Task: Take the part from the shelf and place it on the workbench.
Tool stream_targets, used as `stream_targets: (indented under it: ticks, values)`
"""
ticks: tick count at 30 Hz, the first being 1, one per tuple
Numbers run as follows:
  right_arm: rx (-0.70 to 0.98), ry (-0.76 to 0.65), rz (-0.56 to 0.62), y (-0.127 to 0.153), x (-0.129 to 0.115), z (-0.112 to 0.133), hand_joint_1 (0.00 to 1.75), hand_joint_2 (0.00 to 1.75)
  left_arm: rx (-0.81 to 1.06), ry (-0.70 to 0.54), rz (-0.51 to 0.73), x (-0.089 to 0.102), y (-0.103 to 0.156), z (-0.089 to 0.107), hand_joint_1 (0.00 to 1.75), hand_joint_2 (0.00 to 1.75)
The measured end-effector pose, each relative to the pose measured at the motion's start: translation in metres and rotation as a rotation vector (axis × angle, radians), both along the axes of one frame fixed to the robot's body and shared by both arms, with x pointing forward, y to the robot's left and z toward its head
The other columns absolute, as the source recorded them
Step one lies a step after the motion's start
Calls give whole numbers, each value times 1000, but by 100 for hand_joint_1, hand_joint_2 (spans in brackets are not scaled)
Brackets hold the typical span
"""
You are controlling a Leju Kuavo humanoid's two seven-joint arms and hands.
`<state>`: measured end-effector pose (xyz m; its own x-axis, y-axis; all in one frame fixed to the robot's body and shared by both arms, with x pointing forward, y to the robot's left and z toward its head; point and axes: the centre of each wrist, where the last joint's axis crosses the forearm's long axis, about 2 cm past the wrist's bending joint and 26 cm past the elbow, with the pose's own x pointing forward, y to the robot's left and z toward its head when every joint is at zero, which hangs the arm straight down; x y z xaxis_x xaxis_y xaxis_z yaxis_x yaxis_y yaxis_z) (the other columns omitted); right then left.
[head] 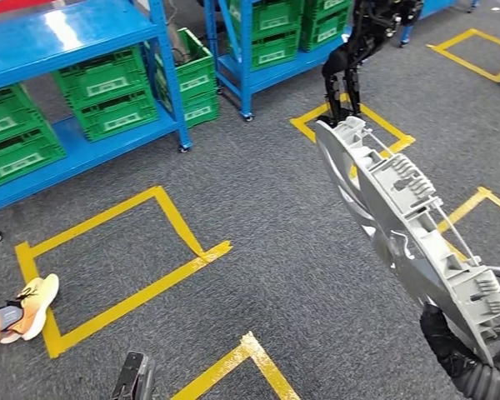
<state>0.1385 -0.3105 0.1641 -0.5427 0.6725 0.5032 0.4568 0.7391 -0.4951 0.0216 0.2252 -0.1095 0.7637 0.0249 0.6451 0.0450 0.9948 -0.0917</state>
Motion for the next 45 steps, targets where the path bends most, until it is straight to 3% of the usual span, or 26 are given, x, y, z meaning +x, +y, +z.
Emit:
stream_targets:
  ticks: [45]
  values:
    - [-59, -17, -24, -8, -12, 11, 175, 175, -58, 11, 20, -3, -20, 3, 0, 0]
